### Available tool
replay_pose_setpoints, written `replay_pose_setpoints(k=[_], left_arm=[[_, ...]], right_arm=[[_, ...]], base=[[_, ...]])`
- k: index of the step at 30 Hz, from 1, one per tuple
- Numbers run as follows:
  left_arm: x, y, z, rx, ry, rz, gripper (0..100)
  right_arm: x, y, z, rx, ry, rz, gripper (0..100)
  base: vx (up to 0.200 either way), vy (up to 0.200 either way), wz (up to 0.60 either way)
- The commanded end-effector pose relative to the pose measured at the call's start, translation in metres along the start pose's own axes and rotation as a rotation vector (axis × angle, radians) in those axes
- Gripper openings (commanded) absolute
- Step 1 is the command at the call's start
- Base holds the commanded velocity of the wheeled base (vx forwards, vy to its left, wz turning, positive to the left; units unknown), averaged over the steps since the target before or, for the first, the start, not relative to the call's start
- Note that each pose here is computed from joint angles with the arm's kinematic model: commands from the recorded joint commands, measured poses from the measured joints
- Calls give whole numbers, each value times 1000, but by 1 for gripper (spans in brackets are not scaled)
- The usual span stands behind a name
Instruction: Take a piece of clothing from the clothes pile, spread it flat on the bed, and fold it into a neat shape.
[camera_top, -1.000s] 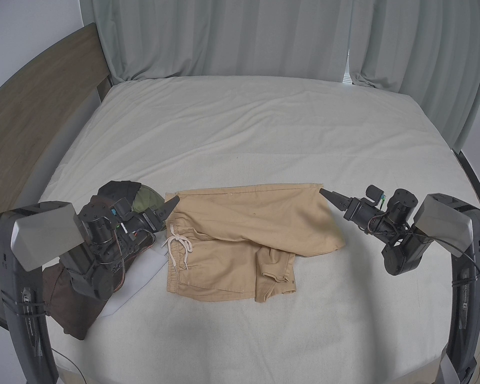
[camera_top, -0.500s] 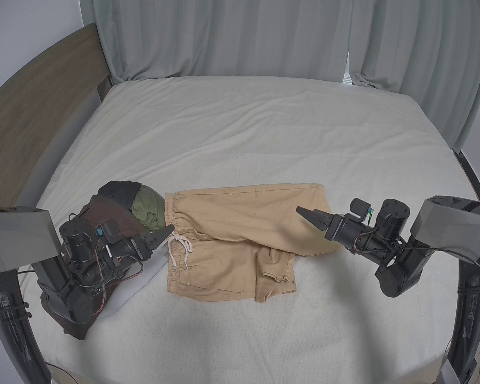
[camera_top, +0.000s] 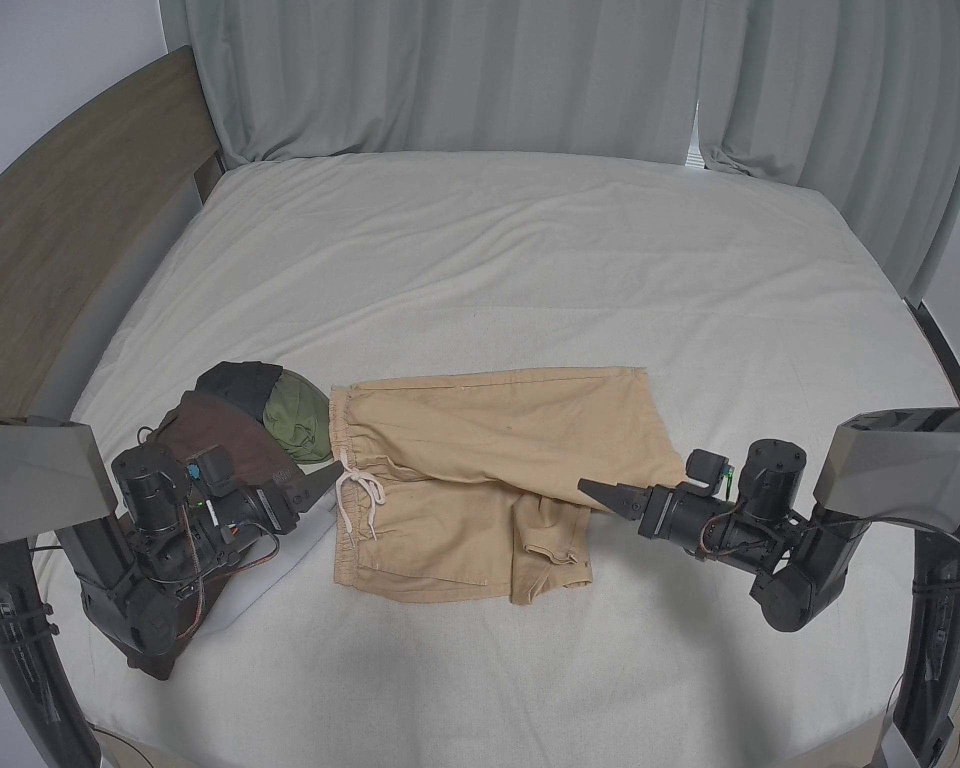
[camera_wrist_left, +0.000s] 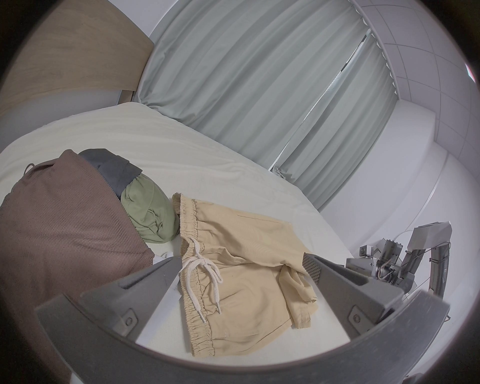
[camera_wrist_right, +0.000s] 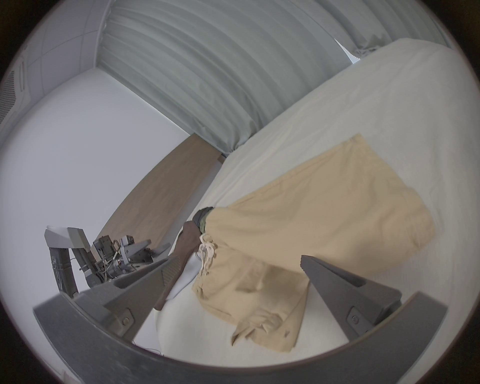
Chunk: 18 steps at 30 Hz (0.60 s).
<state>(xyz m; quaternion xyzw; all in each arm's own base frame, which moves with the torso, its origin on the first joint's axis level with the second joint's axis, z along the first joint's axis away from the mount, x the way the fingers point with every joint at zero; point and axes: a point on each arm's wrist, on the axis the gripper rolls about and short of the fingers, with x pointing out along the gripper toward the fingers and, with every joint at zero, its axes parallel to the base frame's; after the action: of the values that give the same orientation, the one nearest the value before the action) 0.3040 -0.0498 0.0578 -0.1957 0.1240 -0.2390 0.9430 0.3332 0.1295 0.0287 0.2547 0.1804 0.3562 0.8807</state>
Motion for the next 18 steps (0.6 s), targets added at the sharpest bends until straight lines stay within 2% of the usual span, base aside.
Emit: replay_pose_setpoints(k=[1, 12, 18], left_arm=[[1, 1, -3, -4, 9, 3, 100], [3, 2, -7, -7, 23, 3, 100], [4, 3, -9, -10, 32, 5, 100]], right_arm=[[-6, 2, -11, 27, 56, -23, 100], [2, 8, -32, 35, 84, -28, 100], [0, 5, -42, 77, 107, -38, 100]], base=[[0, 0, 0], [0, 0, 0], [0, 0, 0]])
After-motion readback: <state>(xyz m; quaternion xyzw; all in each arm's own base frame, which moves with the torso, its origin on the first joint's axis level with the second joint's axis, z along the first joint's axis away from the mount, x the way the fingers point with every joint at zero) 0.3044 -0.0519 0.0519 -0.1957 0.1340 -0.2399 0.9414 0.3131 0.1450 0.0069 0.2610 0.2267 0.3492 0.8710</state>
